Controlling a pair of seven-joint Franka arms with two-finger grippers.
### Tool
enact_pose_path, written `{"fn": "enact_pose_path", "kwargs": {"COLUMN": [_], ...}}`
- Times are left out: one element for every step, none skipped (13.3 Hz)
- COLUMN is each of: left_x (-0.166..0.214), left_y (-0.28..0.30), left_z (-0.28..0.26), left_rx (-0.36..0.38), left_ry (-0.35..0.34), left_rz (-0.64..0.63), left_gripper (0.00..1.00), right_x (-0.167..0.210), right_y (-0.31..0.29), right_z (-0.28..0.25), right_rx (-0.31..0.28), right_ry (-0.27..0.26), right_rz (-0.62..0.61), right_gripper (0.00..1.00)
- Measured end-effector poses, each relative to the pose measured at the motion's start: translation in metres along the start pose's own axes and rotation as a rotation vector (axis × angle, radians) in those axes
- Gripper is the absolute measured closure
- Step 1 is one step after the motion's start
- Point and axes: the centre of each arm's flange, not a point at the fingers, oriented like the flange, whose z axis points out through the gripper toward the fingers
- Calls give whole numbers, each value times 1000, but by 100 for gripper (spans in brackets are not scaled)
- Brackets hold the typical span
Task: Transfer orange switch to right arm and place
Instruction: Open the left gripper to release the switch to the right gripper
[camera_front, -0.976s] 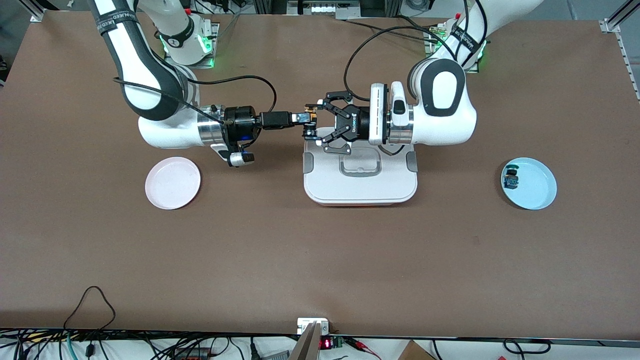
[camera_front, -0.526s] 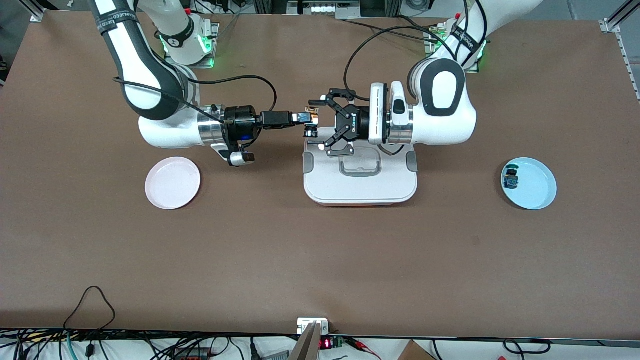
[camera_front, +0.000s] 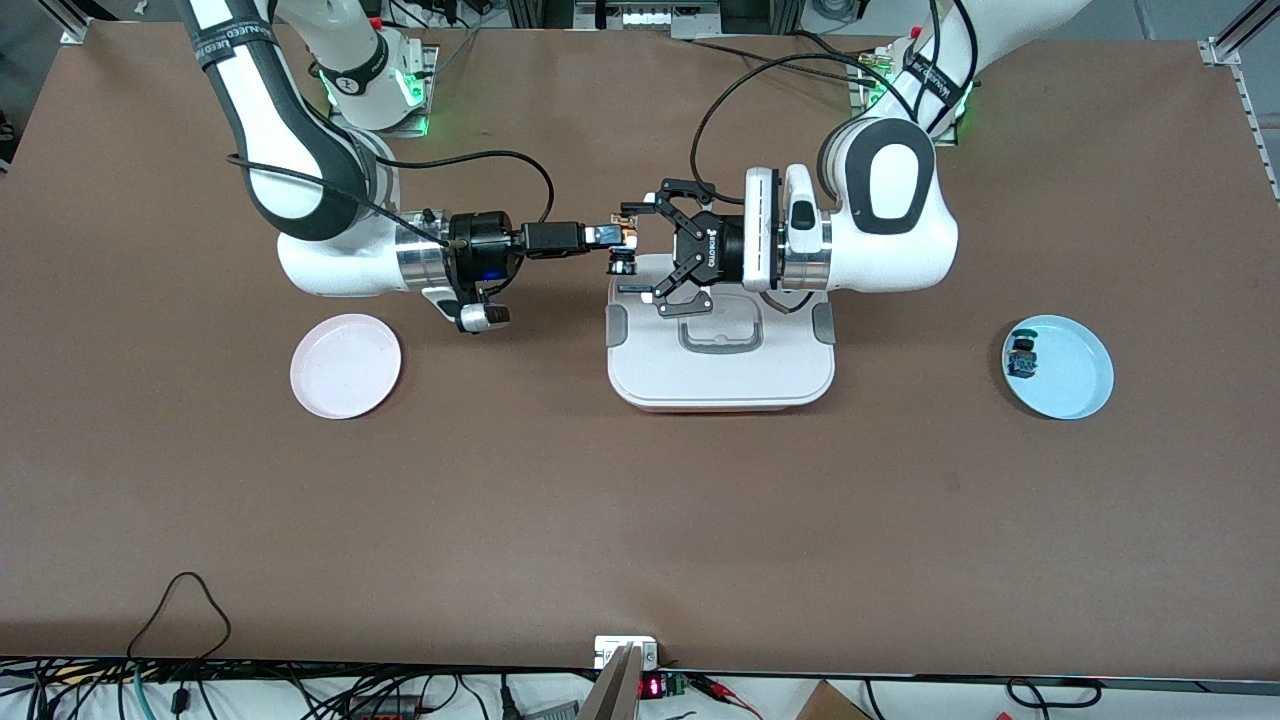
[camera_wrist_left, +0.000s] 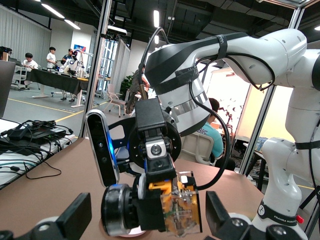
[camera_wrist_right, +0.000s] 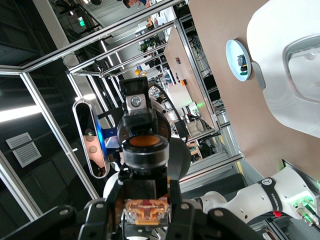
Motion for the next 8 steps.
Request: {"fn": "enact_pose_path", "kwargs": {"left_x": [2, 4, 8, 14, 20, 25, 28, 29], "left_y": [0, -1, -3, -6, -8, -10, -11, -10], "left_z": [-2, -7, -13, -23, -32, -40, -46, -51], "left_rx": [-9, -25, -44, -62, -79, -97, -113, -130], "left_ry": [-10, -32, -61, -93, -131, -179, -238, -298], "left_rz": [4, 2, -5, -16, -31, -47, -61, -76], "left_gripper": [0, 0, 0, 0, 0, 0, 0, 0], "right_x": [0, 1, 2, 3, 5, 8, 11, 14], "right_y": [0, 0, -1, -2, -3, -5, -6, -7], "right_z": [-1, -2, -4, -7, -12, -19, -28, -38], "right_rx": [0, 1, 1, 3, 5, 5, -4, -26], "right_ry": [2, 4, 8, 13, 22, 33, 43, 51], "right_rz": [-12, -23, -38, -47, -52, -57, -65, -76], "right_gripper": [60, 60, 60, 60, 60, 60, 60, 60]}}
